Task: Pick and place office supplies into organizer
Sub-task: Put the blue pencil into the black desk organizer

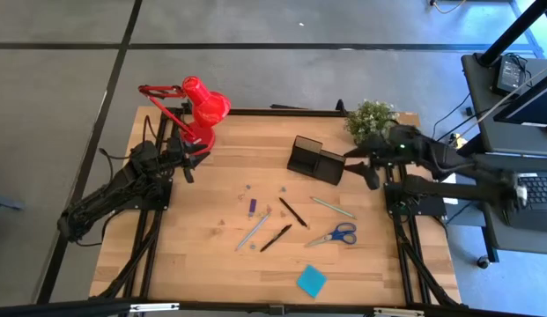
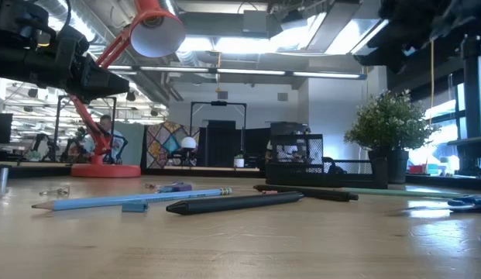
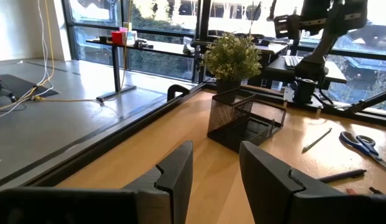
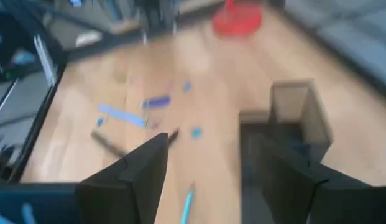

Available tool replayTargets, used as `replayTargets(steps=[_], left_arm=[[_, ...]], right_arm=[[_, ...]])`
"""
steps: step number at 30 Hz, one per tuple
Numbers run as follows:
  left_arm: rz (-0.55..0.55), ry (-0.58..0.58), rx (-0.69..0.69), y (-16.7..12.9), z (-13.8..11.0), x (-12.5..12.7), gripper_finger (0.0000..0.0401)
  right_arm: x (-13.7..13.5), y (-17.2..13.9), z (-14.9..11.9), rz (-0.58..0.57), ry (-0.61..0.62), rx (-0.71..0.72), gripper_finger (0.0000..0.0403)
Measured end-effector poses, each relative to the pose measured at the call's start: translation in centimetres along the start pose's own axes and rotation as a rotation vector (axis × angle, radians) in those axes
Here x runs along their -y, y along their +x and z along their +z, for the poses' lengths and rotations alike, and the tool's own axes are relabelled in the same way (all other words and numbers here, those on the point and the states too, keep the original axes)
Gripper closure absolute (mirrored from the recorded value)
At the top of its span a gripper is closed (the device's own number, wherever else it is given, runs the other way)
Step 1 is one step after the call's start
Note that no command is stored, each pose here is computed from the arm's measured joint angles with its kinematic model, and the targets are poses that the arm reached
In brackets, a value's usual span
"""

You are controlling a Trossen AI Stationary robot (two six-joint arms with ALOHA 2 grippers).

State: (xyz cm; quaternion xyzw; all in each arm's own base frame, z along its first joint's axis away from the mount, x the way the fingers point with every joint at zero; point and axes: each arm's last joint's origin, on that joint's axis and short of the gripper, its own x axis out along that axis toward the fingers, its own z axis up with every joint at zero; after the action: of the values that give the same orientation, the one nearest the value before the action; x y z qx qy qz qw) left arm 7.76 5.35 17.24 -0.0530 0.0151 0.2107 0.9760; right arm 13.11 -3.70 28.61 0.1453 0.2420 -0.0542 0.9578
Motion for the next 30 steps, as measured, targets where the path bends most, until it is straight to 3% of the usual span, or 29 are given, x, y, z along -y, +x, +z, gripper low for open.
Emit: replayTargets(steps=[7, 12, 19, 23, 30], left_arm=[[0.005, 0.000, 0.000, 0.0, 0.0, 0.0, 0.0276], [0.005, -0.001, -0.001, 0.0, 0.0, 0.0, 0.0276], [0.005, -0.001, -0.003, 0.0, 0.0, 0.0, 0.0276], [0.005, -0.001, -0.004, 0.0, 0.0, 0.0, 0.0276], [0.005, -0.001, -0.004, 0.0, 0.0, 0.0, 0.0276]], right_arm=[[-2.3, 1.1, 2.8, -0.002, 0.100, -0.273, 0.0176], [-3.5, 2.3, 2.7, -0.059, 0.186, -0.465, 0.0176], [-5.2, 5.1, -0.2, -0.137, 0.328, -0.703, 0.0176], [-6.0, 6.6, -2.3, -0.198, 0.347, -0.811, 0.0176], [-6.9, 8.2, -5.6, -0.413, 0.298, -0.912, 0.0176]])
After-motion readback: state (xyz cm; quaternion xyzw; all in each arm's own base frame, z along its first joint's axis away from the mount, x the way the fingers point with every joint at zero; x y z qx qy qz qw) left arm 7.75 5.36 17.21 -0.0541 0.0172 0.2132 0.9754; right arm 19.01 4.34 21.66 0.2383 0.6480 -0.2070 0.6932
